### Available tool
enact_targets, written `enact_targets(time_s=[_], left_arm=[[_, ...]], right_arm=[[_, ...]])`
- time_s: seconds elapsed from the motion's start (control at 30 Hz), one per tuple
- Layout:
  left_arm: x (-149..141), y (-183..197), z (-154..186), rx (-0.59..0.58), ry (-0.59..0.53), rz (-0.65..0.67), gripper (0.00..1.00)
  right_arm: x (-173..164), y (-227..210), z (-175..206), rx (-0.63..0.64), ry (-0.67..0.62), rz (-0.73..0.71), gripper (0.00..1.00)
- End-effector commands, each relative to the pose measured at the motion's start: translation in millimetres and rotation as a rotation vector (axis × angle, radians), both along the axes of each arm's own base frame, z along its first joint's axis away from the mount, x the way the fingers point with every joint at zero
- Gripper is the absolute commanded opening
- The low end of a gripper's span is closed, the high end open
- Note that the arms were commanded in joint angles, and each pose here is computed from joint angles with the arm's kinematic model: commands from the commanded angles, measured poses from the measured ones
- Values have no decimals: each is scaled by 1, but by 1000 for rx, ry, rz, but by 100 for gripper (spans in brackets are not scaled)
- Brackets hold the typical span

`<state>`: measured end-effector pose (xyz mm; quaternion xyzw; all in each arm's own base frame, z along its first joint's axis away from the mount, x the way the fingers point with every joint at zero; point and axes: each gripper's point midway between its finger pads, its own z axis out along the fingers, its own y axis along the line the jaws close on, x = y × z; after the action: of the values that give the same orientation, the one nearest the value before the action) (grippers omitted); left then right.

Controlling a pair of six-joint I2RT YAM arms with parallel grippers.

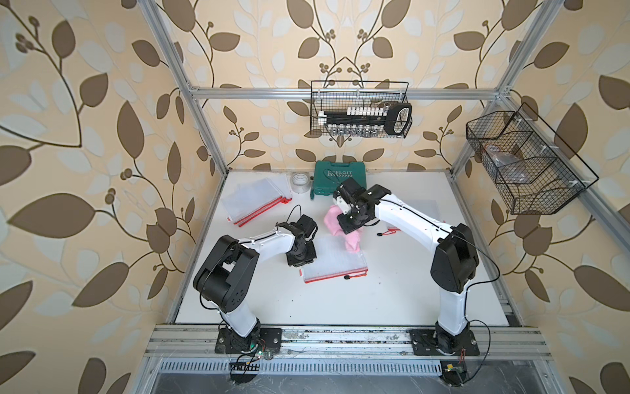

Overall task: Wipe the document bag
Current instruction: Wipe the dirt from the document bag.

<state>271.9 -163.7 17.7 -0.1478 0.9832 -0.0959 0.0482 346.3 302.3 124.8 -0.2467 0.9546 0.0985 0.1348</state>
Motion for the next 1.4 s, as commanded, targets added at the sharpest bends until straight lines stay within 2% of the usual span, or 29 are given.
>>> enact_targets(time_s=[0.0, 0.07, 0.23, 0.27, 0.33, 0.4, 0.5, 0.57, 0.67, 0.77, 0.87, 1.0, 1.07, 1.13, 1.17, 1.23, 1.3, 1.37], left_arm=[[-17, 17, -22, 83, 90, 34, 28], [-17, 18, -20, 87, 82, 37, 27], [-23, 29, -17, 109, 68, 64, 28], [-25, 30, -18, 112, 71, 67, 27], [-27, 29, -21, 109, 80, 66, 27], [-29, 30, -22, 108, 86, 70, 26], [-31, 32, -24, 112, 86, 71, 26], [-32, 33, -23, 114, 81, 70, 26], [-30, 31, -21, 104, 73, 71, 26], [-28, 30, -19, 100, 66, 72, 26], [-25, 31, -17, 108, 55, 73, 26], [-24, 34, -13, 117, 40, 82, 26], [-26, 36, -15, 120, 42, 86, 26], [-29, 38, -17, 125, 49, 96, 26], [-30, 39, -18, 124, 51, 98, 26], [-31, 41, -20, 122, 50, 105, 25], [-32, 43, -20, 127, 53, 106, 25], [-31, 44, -20, 125, 50, 108, 25]], right_arm=[[-49, 37, -53, 111, 287, 21, 0], [-52, 57, -64, 204, 353, 9, 0], [-46, 65, -88, 264, 424, -48, 0], [-48, 60, -95, 237, 433, -66, 0], [-34, 15, -109, 148, 416, -179, 0], [-24, -47, -115, -34, 345, -276, 0], [-14, -130, -99, -290, 205, -345, 0], [-11, -145, -81, -318, 157, -336, 0], [-23, -97, -53, -214, 152, -193, 0], [-51, -17, -45, -19, 254, -58, 0], [-69, 31, -68, 94, 369, -34, 0], [-73, 38, -110, 143, 480, -130, 0], [-71, 24, -120, 173, 506, -207, 0], [-68, -6, -128, 144, 513, -278, 0], [-66, -24, -130, 100, 497, -301, 0], [-56, -81, -125, -77, 395, -349, 0], [-45, -126, -105, -210, 287, -380, 0], [-37, -148, -81, -286, 198, -373, 0]])
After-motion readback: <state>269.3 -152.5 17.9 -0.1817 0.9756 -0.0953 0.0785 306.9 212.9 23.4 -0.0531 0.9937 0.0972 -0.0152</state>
